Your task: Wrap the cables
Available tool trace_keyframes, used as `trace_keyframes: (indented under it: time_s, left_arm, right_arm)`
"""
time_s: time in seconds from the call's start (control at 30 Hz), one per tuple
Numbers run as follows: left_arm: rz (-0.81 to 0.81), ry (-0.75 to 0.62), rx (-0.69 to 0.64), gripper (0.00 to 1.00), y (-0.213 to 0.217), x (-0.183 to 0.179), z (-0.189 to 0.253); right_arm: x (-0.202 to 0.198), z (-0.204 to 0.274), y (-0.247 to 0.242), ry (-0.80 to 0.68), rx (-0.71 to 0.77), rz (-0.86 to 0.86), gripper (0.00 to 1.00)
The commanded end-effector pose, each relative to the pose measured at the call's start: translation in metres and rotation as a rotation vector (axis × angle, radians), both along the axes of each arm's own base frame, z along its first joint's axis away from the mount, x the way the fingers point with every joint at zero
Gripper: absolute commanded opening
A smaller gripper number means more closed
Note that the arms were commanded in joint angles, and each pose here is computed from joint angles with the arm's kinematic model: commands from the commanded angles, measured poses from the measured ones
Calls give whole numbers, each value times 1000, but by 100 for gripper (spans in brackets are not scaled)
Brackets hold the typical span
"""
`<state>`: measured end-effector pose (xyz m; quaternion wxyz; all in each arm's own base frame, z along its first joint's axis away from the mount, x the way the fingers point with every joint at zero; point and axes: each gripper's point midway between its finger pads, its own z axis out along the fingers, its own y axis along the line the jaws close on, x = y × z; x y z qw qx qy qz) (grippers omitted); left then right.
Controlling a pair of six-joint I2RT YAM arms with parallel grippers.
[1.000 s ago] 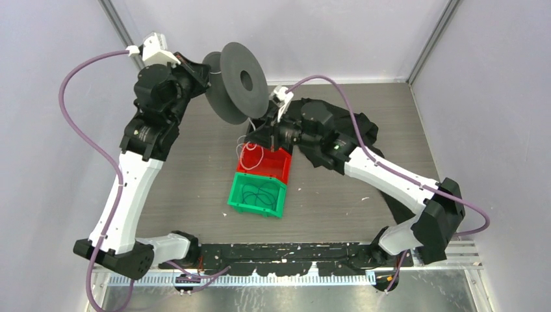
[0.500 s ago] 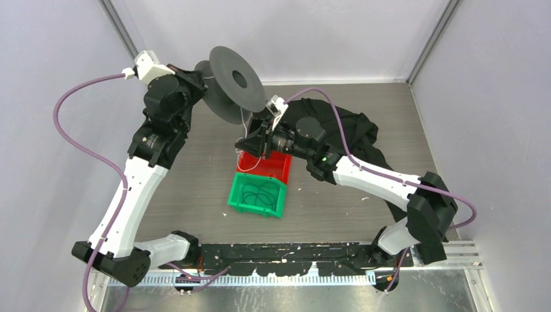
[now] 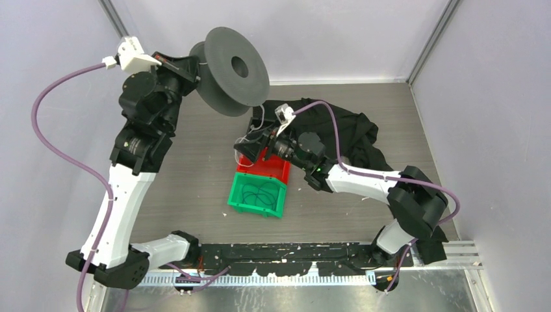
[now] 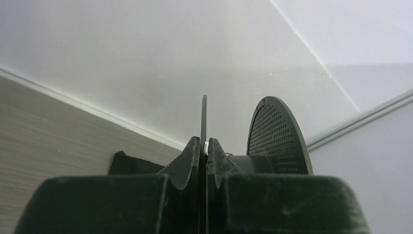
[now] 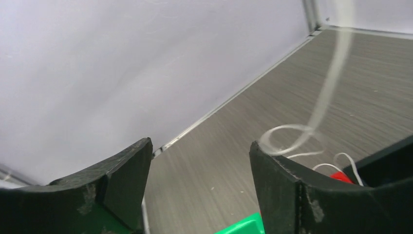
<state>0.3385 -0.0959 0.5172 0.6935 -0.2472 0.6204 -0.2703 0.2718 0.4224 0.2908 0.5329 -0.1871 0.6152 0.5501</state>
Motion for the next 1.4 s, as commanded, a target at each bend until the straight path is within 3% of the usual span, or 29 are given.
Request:
trace_keyframes:
  time_s: [0.0,0.3,0.97,1.03,1.23,1.27,1.33,1.37]
  left_arm:
    - [-43,-191,-42,1,7,-38,73]
    - [-67,-249,-20,1,10,-56,100]
    - [-80,-278,-26,1,12,-68,109]
    - [-79,-281,-26,0,13,-70,110]
    - [-68,-278,-23,0,16,-72,110]
    - [-66,-277,-22,0,17,-72,110]
    - [-57,-277,-19,1,18,-72,109]
    - [-47,-279,-17,1,20,-72,109]
  right_arm:
    - [10,28,-23,-149,67,-142,81]
    - [22,7,-34,-154,16,-229,88]
    - [74,-39,13,4,52,-290,86]
    - [78,-43,20,9,48,-283,79]
    - [84,-53,32,16,35,-263,37]
    - [84,-54,31,15,31,-260,29]
    - [80,-52,31,15,22,-241,4]
    - [77,-52,29,19,11,-232,1]
